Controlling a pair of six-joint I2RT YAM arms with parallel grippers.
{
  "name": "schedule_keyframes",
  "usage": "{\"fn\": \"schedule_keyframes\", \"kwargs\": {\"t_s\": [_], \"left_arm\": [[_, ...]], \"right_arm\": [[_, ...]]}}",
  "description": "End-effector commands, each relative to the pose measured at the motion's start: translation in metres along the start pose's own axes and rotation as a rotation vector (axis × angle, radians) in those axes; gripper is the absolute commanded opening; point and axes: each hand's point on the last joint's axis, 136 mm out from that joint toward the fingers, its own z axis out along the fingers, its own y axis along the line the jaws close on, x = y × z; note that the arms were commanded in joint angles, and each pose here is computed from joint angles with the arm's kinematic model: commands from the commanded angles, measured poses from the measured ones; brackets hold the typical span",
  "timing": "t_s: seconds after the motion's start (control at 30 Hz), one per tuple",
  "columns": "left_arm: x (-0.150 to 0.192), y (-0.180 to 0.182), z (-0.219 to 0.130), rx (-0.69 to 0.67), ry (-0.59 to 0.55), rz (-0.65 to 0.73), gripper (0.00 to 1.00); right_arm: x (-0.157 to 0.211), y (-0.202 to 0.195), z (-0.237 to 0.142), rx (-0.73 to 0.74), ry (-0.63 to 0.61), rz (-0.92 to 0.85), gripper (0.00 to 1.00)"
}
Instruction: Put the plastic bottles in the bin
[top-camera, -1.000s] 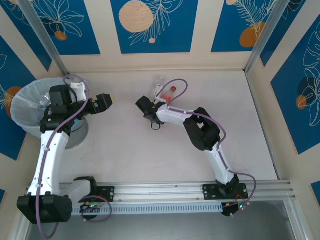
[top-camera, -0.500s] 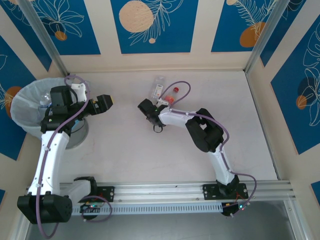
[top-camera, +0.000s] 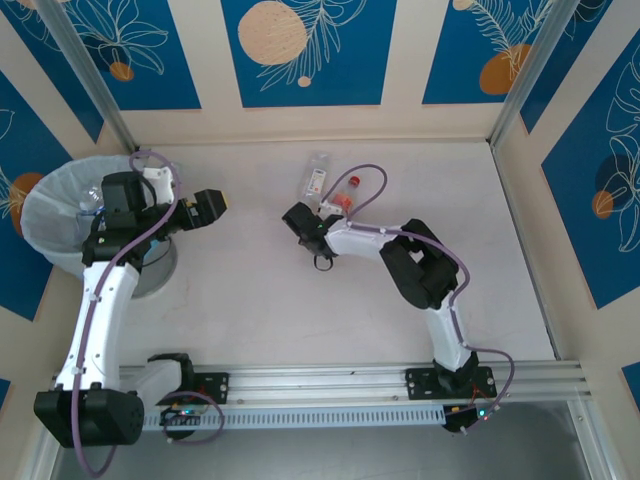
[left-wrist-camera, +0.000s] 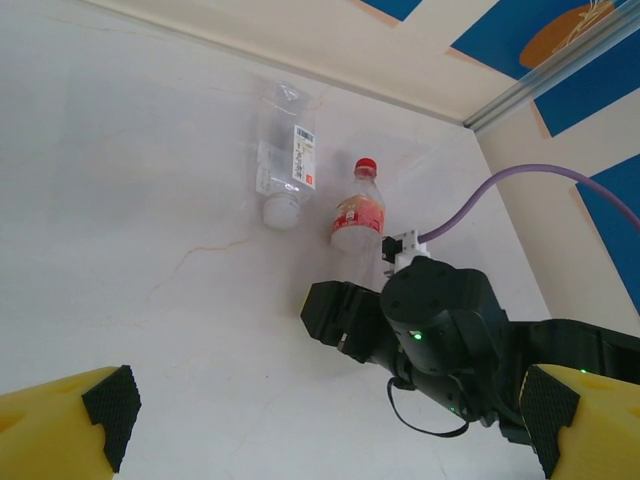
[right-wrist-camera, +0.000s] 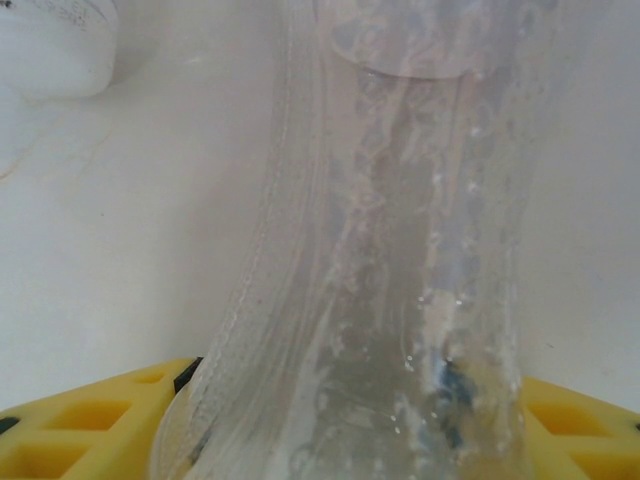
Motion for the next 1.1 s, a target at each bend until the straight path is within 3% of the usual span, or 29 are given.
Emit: {"fn": "schedule_keyframes", "kwargs": {"t_s": [0.0,0.27,0.57,0.87,1.07], "left_arm": [[0.004,-0.011,0.005,0.030,0.019,-0.001,0.99],[0.015,-0.042,0.031,0.147,0.082,-0.001,0.99],[0.014,-0.077,0.056,0.300,0.114,-0.026,0.99],[0.014,-0.085,0.075,0.307,0.111,-0.041,0.99],[0.010,-0.087,0.085,0.291,0.073,-0.060,0.97]], "right_arm": [[-0.020,0.007,-0.030,-0.100,-0.077,-0.023,0.14],[-0.033,0.039,-0.106,-0.552,-0.163,-0.270,0.13],[-0.027,0.071,-0.191,-0.935,-0.209,-0.463,0.11],[-0.019,0.093,-0.249,-1.183,-0.245,-0.495,0.12],[-0.011,0.103,-0.263,-1.209,-0.266,-0.511,0.12]]}}
